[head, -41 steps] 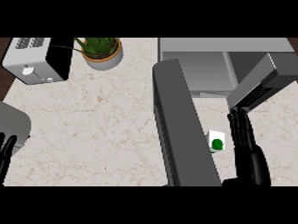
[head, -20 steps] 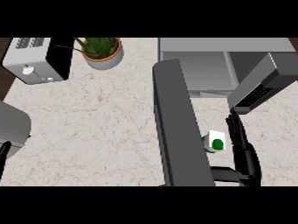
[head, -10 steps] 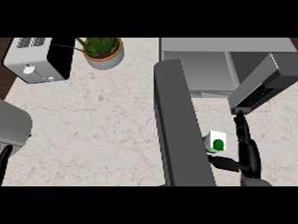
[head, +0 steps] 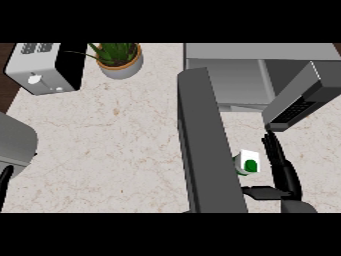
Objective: Pick up the milk, place it into the microwave and close the microwave
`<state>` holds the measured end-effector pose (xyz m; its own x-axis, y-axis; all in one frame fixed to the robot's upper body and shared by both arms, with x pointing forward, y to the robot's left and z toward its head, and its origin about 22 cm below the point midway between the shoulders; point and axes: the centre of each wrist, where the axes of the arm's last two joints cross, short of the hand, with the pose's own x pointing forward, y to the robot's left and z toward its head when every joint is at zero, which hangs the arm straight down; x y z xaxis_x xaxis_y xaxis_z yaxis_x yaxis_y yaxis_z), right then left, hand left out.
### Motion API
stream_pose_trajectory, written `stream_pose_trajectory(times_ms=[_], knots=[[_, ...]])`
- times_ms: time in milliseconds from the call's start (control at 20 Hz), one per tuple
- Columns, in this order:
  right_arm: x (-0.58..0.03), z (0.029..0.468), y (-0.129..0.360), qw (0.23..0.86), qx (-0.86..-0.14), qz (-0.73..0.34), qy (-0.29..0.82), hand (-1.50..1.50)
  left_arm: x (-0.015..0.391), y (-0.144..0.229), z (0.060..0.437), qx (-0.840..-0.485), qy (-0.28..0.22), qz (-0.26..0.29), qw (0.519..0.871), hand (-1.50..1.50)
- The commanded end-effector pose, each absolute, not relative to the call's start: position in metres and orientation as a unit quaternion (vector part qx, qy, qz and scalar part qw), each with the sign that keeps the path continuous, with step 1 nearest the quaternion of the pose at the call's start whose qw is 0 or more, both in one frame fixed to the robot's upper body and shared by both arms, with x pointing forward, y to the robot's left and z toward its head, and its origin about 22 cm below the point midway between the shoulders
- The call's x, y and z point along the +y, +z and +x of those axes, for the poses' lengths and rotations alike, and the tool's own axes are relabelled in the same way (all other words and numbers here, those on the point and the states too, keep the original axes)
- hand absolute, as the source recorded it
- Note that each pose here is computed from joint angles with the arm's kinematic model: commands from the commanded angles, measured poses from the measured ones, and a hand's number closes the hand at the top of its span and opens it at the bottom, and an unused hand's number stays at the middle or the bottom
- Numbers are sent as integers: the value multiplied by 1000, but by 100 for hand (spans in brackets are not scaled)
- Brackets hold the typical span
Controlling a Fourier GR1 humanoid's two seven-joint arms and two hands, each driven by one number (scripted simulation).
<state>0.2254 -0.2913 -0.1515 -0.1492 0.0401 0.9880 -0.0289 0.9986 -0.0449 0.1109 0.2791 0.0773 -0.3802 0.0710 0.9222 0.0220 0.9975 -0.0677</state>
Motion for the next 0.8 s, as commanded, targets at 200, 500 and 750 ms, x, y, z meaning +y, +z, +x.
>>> stream_pose_trajectory(times_ms=[200, 500, 750], knots=[[-276, 229, -156, 603, -782, 156, 25, 150, 283, 68, 122, -828, 22, -28, 560, -150], [-257, 236, -143, 557, -829, -29, 37, 150, 283, 77, 117, -828, 31, -28, 559, -150], [-255, 249, -124, 551, -834, 16, 0, 150, 280, 74, 118, -820, 28, -30, 570, -150]])
